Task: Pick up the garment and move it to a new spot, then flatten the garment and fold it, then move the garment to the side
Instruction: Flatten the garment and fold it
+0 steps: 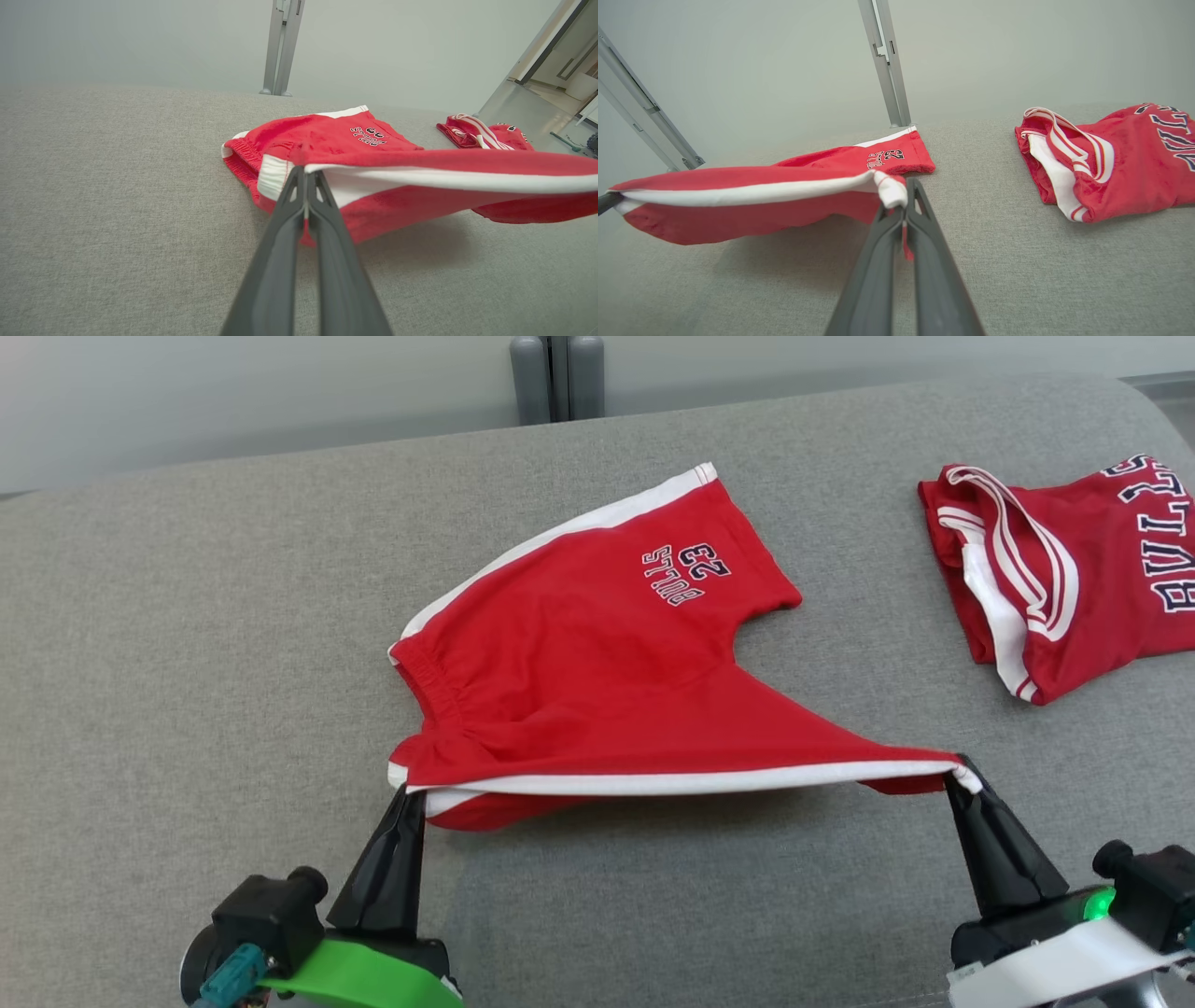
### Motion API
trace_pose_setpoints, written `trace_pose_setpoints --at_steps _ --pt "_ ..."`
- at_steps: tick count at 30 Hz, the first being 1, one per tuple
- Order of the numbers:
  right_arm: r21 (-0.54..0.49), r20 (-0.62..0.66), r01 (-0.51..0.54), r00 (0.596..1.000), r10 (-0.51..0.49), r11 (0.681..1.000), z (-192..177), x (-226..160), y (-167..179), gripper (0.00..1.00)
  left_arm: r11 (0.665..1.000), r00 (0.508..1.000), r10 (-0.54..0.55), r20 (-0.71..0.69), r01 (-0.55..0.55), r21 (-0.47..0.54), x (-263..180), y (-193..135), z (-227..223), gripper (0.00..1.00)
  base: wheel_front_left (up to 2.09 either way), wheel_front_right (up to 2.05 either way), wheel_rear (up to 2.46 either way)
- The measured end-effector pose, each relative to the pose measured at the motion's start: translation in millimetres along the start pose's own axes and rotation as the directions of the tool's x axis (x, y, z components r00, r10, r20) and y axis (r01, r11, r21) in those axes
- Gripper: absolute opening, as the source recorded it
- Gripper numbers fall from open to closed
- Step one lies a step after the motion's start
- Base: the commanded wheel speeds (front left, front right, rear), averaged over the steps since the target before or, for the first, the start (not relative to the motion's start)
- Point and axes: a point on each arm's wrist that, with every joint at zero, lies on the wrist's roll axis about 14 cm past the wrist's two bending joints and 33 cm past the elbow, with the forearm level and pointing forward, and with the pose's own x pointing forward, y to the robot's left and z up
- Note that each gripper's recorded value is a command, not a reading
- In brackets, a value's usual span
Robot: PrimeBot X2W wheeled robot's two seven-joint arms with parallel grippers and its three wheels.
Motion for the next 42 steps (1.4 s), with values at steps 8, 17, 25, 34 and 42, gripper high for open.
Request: trace_pose_setpoints --at_steps 8,17,25,34,42 --pt "-0.057 0.032 -0.007 0.999 0.009 0.998 14 58 -25 0.0 0.999 0.999 -0.047 -0.024 0.048 0.014 51 10 3 0.0 0.0 0.0 0.0" --pt "-0.122 -0.059 -0.108 0.993 0.101 0.987 -4 177 -36 0.0 0.998 0.999 -0.047 -0.027 0.048 0.046 122 38 -3 0.0 0.0 0.0 0.0" --pt "-0.141 -0.166 -0.193 0.971 0.169 0.971 -40 259 -23 0.0 0.997 0.999 -0.022 -0.049 0.026 0.077 149 62 -11 0.0 0.0 0.0 0.0" --pt "-0.128 -0.278 -0.216 0.945 0.174 0.968 -97 300 -13 0.49 0.995 0.992 -0.016 -0.126 0.027 0.092 160 77 -36 0.38 0.0 0.0 0.0" --pt "-0.141 -0.172 -0.217 0.966 0.192 0.966 -92 296 -6 1.0 0.997 0.999 0.004 -0.047 0.0 0.079 158 83 -29 1.0 0.0 0.0 0.0"
